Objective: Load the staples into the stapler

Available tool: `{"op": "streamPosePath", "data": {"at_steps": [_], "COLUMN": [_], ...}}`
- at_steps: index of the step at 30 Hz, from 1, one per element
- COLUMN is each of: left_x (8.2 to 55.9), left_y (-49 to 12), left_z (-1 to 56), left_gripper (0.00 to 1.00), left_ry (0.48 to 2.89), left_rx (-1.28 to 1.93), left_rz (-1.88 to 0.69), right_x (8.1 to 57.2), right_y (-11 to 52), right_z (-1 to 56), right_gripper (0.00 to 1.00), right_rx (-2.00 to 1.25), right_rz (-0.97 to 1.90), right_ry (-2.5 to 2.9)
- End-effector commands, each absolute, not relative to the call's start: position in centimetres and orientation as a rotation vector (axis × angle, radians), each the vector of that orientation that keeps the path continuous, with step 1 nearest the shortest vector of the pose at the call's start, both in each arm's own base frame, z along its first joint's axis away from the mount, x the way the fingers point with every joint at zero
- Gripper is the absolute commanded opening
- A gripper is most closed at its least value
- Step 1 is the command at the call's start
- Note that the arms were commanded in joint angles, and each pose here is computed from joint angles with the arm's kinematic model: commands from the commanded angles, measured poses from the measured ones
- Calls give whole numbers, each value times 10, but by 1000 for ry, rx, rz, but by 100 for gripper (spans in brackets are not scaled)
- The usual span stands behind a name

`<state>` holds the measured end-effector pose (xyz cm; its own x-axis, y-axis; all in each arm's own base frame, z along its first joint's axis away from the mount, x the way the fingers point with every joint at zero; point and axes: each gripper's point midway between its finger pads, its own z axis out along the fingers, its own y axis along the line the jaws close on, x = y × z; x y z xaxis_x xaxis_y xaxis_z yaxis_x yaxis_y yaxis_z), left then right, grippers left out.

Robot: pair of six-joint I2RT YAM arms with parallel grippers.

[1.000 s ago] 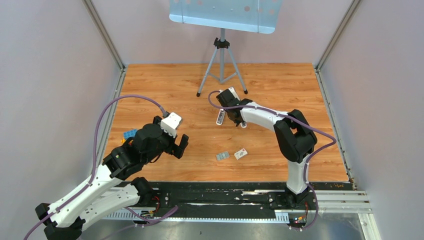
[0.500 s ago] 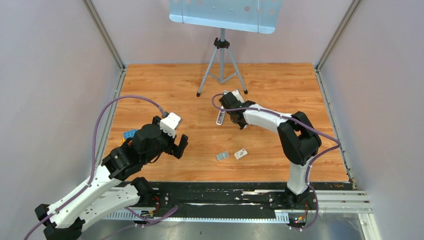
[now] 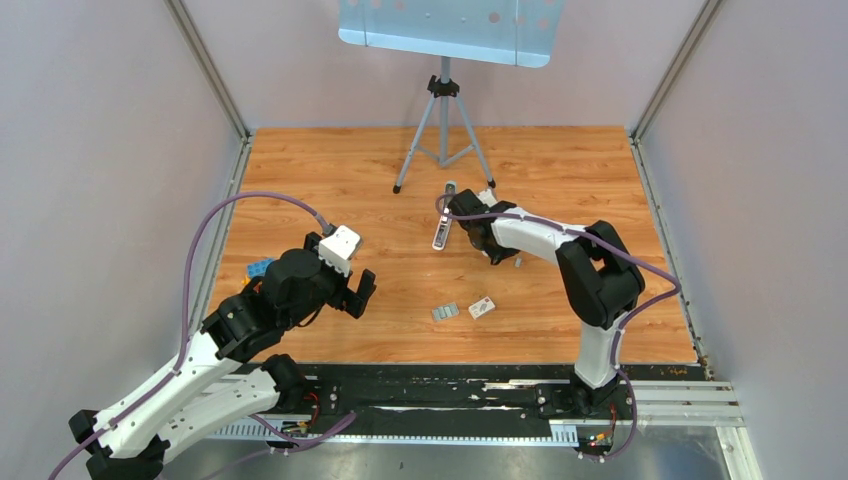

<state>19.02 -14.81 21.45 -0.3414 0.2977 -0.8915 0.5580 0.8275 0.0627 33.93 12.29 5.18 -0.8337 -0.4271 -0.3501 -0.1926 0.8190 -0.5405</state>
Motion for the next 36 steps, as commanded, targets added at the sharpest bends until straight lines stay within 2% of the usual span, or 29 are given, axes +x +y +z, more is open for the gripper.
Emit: {"op": "streamPosePath", "data": {"at_steps": [1, 8, 20, 36], "left_x": [190, 190, 190, 191], "left_y": [-151, -152, -151, -152], "left_z": [217, 215, 216, 213], "left_gripper": [100, 100, 100, 100], "left_ry": [1924, 1928, 1930, 1941], "left_rx": [649, 653, 651, 654], "left_rz": [-318, -321, -323, -317], "right_x": [327, 321, 318, 325], "right_y": [116, 117, 104, 101], "right_z": [54, 53, 35, 37], "right_gripper": [14, 13, 14, 17], "right_rx": [-405, -318, 64, 172], "right_rz": [-584, -394, -156, -104], "right_ry": [2608, 2647, 2675, 2615]}}
